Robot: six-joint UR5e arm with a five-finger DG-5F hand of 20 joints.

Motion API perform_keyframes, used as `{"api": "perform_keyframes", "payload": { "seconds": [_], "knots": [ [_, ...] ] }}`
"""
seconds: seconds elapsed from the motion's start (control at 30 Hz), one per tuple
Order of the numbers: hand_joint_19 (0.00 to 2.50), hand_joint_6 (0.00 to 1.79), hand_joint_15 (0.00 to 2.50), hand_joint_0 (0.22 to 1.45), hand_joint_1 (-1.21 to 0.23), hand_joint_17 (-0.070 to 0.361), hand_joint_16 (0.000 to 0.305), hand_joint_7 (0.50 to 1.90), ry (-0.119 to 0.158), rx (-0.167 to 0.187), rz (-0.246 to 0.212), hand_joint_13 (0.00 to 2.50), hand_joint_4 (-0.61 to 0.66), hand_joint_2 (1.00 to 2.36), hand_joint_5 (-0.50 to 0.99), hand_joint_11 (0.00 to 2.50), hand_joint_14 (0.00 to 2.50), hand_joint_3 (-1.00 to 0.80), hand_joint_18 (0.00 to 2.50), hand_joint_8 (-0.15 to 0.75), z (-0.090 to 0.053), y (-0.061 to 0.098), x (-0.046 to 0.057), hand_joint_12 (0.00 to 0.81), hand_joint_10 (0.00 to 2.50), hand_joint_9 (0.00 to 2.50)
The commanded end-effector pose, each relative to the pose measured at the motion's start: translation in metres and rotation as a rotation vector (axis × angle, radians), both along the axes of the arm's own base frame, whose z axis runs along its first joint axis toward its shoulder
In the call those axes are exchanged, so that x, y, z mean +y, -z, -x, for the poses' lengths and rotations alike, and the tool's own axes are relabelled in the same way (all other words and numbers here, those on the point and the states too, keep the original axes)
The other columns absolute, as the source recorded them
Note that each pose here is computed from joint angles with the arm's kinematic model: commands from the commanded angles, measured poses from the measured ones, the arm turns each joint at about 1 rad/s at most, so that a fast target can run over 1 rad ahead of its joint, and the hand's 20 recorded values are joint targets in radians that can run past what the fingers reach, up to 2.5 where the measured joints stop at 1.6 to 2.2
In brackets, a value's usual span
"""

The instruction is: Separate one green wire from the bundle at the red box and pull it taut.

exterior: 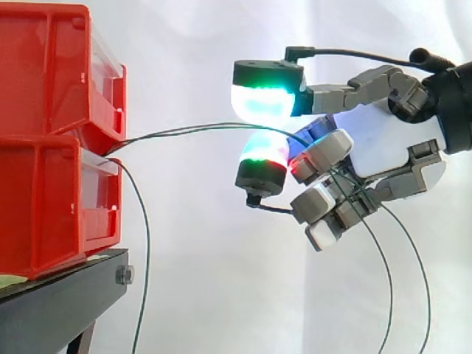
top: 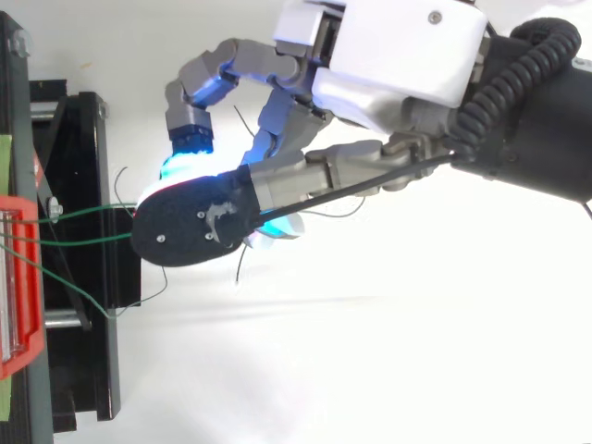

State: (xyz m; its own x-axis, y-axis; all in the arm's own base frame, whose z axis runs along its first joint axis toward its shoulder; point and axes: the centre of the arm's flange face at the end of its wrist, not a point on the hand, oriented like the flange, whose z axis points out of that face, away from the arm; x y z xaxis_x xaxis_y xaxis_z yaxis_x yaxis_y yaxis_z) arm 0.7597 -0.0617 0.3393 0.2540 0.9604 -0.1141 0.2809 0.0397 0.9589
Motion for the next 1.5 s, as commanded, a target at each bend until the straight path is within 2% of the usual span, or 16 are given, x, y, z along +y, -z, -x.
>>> {"api": "perform_keyframes", "payload": {
  "seconds": [0.0, 0.2, 0.27, 0.33, 0.5, 0.6, 0.73, 0.87, 1.03, 1.33, 1.4, 1.47],
  "knots": [
    [0.71, 0.88, 1.04, 0.53, -0.66, 0.14, 0.062, 1.24, 0.006, -0.003, -0.01, 1.14, 0.18, 1.0, -0.17, 1.62, 0.03, -0.5, 0.87, 0.298, 0.0, -0.001, -0.002, 0.408, 0.01, 1.4],
    [0.71, 0.88, 1.04, 0.54, -0.66, 0.14, 0.062, 1.24, 0.01, -0.022, -0.019, 1.14, 0.19, 1.0, -0.18, 1.61, 0.03, -0.5, 0.86, 0.295, -0.002, -0.008, -0.003, 0.412, 0.01, 1.4],
    [0.72, 0.88, 1.04, 0.56, -0.68, 0.137, 0.061, 1.25, 0.011, -0.034, -0.02, 1.13, 0.18, 1.0, -0.18, 1.61, 0.03, -0.44, 0.85, 0.286, -0.003, -0.015, -0.004, 0.403, 0.01, 1.39],
    [0.72, 0.88, 1.03, 0.59, -0.7, 0.135, 0.06, 1.26, 0.011, -0.031, -0.019, 1.13, 0.18, 1.01, -0.18, 1.61, 0.03, -0.35, 0.84, 0.282, -0.003, -0.015, -0.004, 0.399, 0.01, 1.38],
    [0.72, 0.88, 1.03, 0.59, -0.71, 0.134, 0.06, 1.28, 0.011, -0.031, -0.018, 1.11, 0.18, 1.02, -0.18, 1.6, 0.03, -0.29, 0.84, 0.285, -0.003, -0.015, -0.004, 0.398, 0.02, 1.37],
    [0.71, 0.88, 1.02, 0.6, -0.71, 0.134, 0.06, 1.26, 0.02, -0.032, -0.016, 1.11, 0.18, 1.01, -0.18, 1.61, 0.03, -0.31, 0.84, 0.282, -0.003, -0.015, -0.004, 0.4, 0.02, 1.37],
    [0.72, 0.88, 1.01, 0.55, -0.72, 0.137, 0.061, 1.25, 0.023, -0.032, -0.019, 1.11, 0.18, 1.01, -0.18, 1.6, 0.03, -0.43, 0.84, 0.288, -0.002, -0.015, -0.005, 0.408, 0.01, 1.37],
    [0.71, 0.88, 1.02, 0.56, -0.72, 0.137, 0.061, 1.25, 0.023, -0.034, -0.019, 1.11, 0.18, 1.0, -0.18, 1.59, 0.03, -0.44, 0.84, 0.288, -0.003, -0.016, -0.005, 0.405, 0.01, 1.37],
    [0.71, 0.88, 1.01, 0.61, -0.73, 0.133, 0.059, 1.27, 0.023, -0.031, -0.019, 1.1, 0.16, 1.02, -0.18, 1.59, 0.03, -0.29, 0.83, 0.279, -0.003, -0.014, -0.005, 0.397, 0.02, 1.36],
    [0.71, 0.91, 1.01, 0.6, -0.74, 0.132, 0.059, 1.31, 0.021, -0.029, -0.018, 1.09, 0.06, 1.02, -0.17, 1.59, 0.03, -0.13, 0.83, 0.284, -0.003, -0.014, -0.003, 0.394, 0.02, 1.37],
    [0.71, 0.91, 1.0, 0.61, -0.74, 0.132, 0.058, 1.28, 0.02, -0.027, -0.019, 1.09, 0.08, 1.02, -0.17, 1.59, 0.03, -0.15, 0.83, 0.282, -0.002, -0.012, -0.001, 0.394, 0.02, 1.37],
    [0.71, 0.9, 1.0, 0.6, -0.71, 0.132, 0.059, 1.24, 0.017, -0.027, -0.02, 1.09, 0.14, 1.02, -0.17, 1.6, 0.03, -0.27, 0.83, 0.281, -0.003, -0.012, 0.0, 0.397, 0.02, 1.37]
  ]
}}
